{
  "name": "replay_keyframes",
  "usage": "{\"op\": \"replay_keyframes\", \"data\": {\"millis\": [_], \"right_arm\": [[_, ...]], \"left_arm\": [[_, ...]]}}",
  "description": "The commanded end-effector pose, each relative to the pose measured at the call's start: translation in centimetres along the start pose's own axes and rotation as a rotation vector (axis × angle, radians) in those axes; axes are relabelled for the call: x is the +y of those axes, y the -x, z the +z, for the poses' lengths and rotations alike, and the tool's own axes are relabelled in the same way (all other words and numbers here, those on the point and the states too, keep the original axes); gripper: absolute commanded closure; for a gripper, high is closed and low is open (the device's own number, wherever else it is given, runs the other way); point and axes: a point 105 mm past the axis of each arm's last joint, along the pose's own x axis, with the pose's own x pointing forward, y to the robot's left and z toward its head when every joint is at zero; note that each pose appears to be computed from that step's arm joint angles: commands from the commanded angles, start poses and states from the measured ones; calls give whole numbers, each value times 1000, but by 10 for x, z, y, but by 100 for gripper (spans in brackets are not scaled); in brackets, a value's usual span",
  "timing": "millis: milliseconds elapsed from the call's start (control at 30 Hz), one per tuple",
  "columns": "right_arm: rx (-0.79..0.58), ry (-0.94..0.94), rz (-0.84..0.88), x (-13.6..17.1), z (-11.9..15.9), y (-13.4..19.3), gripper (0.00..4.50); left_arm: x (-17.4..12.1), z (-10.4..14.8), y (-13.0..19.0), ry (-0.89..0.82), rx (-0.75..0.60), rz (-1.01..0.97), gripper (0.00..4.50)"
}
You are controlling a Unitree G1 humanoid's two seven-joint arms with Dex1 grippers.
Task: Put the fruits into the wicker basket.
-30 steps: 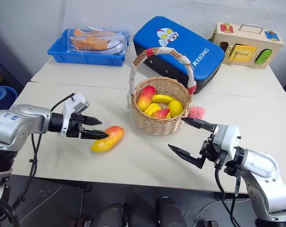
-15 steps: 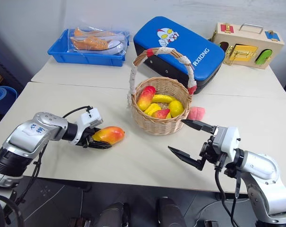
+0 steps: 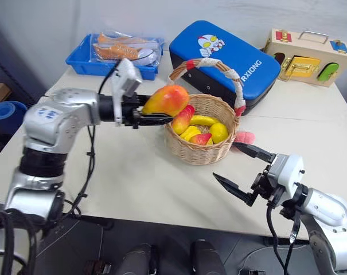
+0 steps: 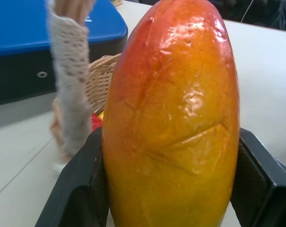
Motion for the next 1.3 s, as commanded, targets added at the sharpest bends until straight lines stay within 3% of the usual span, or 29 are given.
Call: {"op": "replay_keyframes", "data": {"millis": [33,200,233,400,500,567,700,800,867,1000,1300], "right_arm": [[-44,46,-14,3,10,2,0],[-39,48,-40,8,5,8,0],[-38,49,-44,9,4,9,0],[-14,59,-131,3,0,21,0],[50,67,-261,-11,-9,53,0],[74,58,-335,-17,-13,71,0],[195,-8,-479,-25,-44,124,0],[232,-29,-527,-30,-61,142,0],[235,-25,-525,-32,-65,144,0],[148,-27,-409,-66,-63,94,0],[146,-165,-163,-141,-58,-4,0]], "left_arm": [[1,2,-20,-59,20,29,178],[-6,2,-31,-78,7,14,12],[-8,3,-30,-79,-7,7,4],[-22,17,-10,-108,-141,-90,4],[-20,19,27,-155,-215,-110,4],[-22,9,48,-202,-181,-147,4],[-34,-11,103,-345,-240,-255,4],[-29,-46,134,-300,-160,-244,4],[-26,-53,140,-293,-147,-222,4],[-16,-53,154,-217,-214,-124,4],[-35,-18,124,-246,-331,-178,4]]}}
